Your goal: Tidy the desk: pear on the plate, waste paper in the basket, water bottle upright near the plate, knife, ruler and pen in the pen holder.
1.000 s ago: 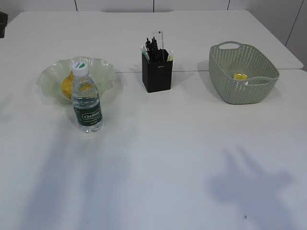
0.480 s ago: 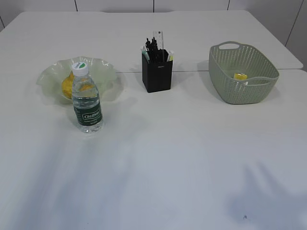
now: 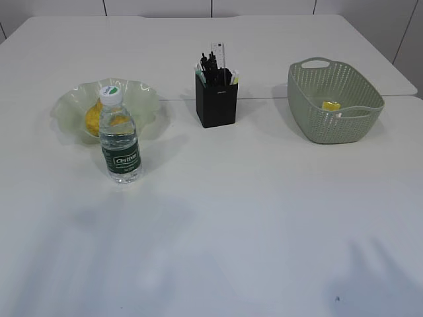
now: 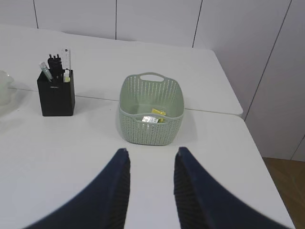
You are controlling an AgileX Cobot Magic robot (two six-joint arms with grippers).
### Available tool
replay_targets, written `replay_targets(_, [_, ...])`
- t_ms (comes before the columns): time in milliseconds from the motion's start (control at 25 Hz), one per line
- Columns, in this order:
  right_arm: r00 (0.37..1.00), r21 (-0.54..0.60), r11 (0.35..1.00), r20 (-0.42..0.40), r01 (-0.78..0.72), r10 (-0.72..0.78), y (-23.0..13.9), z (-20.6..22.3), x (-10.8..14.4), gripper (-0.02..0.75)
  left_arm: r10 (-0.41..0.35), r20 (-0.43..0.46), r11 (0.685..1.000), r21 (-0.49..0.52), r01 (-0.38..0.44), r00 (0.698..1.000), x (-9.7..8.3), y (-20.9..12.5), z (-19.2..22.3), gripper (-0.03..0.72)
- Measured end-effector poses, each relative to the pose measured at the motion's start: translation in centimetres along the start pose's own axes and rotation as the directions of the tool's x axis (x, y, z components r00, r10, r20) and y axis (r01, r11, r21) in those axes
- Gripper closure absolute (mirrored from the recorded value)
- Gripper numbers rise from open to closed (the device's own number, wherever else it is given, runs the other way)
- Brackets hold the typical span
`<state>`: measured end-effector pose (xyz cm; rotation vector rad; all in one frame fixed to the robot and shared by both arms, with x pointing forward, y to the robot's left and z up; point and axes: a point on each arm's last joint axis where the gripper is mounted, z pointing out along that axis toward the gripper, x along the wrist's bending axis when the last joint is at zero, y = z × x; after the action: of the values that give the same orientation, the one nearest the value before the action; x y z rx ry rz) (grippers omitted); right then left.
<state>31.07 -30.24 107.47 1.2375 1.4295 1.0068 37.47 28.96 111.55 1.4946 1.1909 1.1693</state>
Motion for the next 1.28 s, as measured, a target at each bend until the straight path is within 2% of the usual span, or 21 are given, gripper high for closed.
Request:
replay_targets(400, [1.0, 0.015, 1.0, 0.0, -0.018, 0.018, -0.5, -1.0, -0.1, 0.498, -0.05, -0.025, 0.999, -0.013, 0.049, 0.998, 0.3, -1.0, -7.6, 0.366])
replay_targets(680, [1.0, 0.018, 1.0, 0.006, -0.003, 0.003, -1.1, -2.4, -0.4, 0.498, -0.103, -0.003, 0.994, 0.044, 0.103, 0.995, 0.0, -3.2, -11.5, 0.366])
replay_targets(1000, [0.998, 0.031, 0.999, -0.055, 0.016, -0.015, -1.8, -3.6, 0.0, 0.498, -0.144, 0.033, 0.984, 0.113, 0.139, 0.989, -0.6, -5.4, -14.3, 0.365])
replay_targets(1120, [0.998, 0.057, 0.998, -0.064, 0.011, -0.008, -2.1, -3.7, 0.0, 0.498, -0.144, 0.035, 0.974, 0.182, 0.135, 0.989, -0.7, -6.0, -14.4, 0.366])
replay_targets(1280, [0.995, 0.068, 0.997, -0.099, 0.024, -0.017, -2.3, -3.9, 0.3, 0.498, -0.137, 0.087, 0.965, 0.238, 0.113, 0.987, -1.2, -6.5, -14.6, 0.365])
